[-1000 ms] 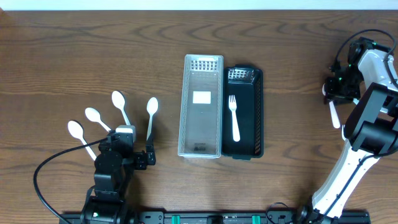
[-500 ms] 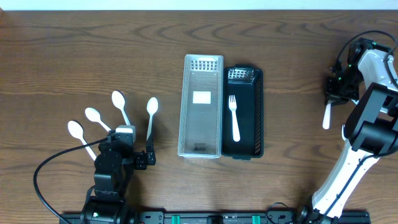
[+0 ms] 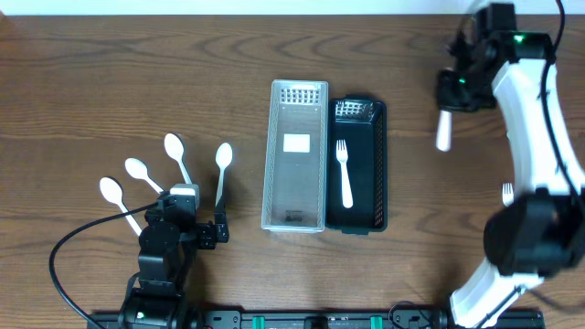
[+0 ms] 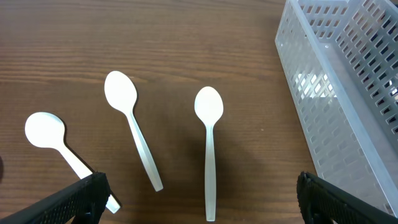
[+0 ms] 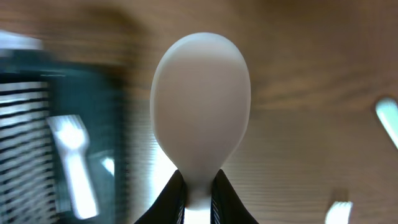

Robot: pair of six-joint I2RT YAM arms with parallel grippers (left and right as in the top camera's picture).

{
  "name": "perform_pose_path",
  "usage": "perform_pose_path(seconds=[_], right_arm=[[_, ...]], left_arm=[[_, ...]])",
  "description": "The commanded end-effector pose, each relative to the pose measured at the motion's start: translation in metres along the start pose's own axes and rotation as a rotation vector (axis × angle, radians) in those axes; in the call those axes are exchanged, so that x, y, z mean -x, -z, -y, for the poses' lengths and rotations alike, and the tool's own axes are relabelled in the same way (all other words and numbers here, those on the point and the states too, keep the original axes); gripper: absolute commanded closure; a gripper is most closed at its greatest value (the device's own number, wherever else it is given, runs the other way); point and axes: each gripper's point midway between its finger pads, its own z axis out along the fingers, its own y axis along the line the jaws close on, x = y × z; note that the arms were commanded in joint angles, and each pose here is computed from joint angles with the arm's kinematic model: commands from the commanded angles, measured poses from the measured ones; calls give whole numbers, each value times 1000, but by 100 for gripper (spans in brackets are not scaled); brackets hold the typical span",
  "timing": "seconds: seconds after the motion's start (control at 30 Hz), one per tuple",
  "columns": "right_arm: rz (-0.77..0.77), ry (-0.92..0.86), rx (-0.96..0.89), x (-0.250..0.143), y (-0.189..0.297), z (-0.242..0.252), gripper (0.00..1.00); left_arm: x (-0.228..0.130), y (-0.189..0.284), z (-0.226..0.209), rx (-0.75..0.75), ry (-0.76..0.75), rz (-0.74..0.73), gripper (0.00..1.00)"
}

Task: Pack container
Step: 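Grasp the white spoon with the right gripper and place it in the black basket, then move the right gripper to the second white fork and grasp it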

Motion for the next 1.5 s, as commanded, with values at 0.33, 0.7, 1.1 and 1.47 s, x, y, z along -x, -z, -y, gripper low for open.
perform_pose_path(seconds=[0.33, 0.7, 1.1, 1.47], right_arm=[[-73, 8, 44, -47, -48, -143, 98], [-188, 75, 1, -83, -102, -142, 60], [-27, 65, 44, -39, -24, -132, 42], [134, -320, -26, -37, 95, 11, 26]], left_arm=[[6, 2, -2, 14, 16, 8, 2], [5, 2, -2, 14, 16, 5, 2], [5, 2, -2, 14, 16, 5, 2], [5, 2, -2, 14, 16, 5, 2]])
